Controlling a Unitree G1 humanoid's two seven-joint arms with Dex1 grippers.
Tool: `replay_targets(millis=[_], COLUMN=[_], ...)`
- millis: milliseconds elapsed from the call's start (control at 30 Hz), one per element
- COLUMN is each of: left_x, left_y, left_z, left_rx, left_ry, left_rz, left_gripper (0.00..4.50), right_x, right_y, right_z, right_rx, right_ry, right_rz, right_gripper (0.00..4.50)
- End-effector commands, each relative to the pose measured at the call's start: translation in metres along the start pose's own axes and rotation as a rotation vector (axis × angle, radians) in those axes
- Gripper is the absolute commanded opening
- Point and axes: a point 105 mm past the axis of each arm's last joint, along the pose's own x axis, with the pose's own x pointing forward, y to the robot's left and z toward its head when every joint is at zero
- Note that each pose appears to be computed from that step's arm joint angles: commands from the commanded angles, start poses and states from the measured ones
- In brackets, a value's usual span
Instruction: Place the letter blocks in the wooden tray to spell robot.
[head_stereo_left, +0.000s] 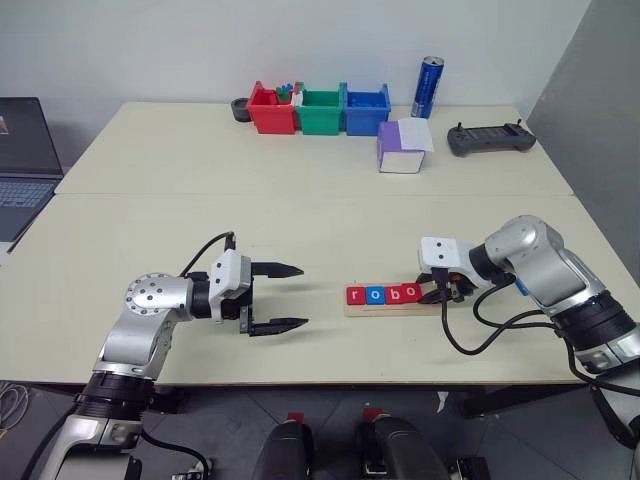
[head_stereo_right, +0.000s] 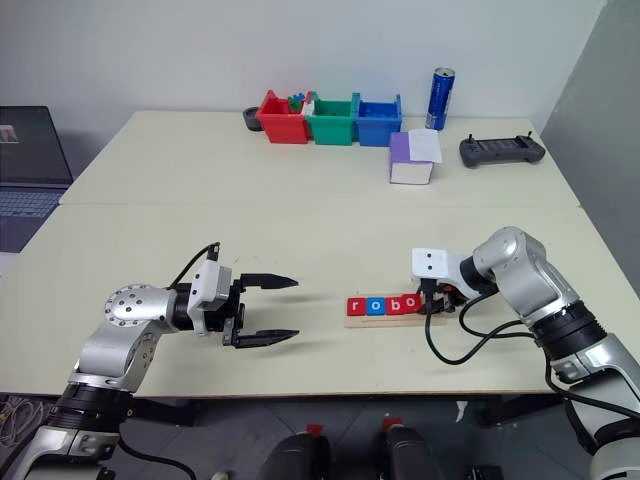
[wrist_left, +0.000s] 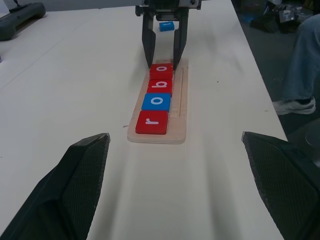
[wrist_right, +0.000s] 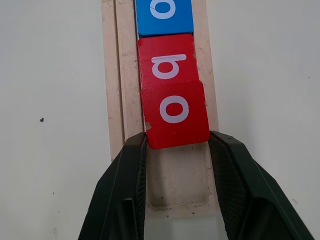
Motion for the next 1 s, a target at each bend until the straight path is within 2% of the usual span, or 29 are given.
replay_targets(millis=[33, 533, 1000], left_x=[-0.003, -0.003, -0.002], left_y=[0.001, 0.001, 0.002], left_z=[0.005, 0.005, 0.005], left_rx=[0.03, 0.029, 0.033], left_ry=[-0.013, -0.011, -0.008], left_rz=[0.006, 0.006, -0.001], left_gripper=[4.5, 4.5, 4.5], right_x=[-0.005, -0.012, -0.008], right_y=[-0.003, -0.002, -0.001], right_z=[0.01, 0.0, 0.004], right_rx=[-0.035, 0.003, -0.011], right_ry=[-0.008, -0.004, -0.017], right_rz=[-0.018, -0.034, -0.034], right_gripper=[1.47, 1.47, 1.47])
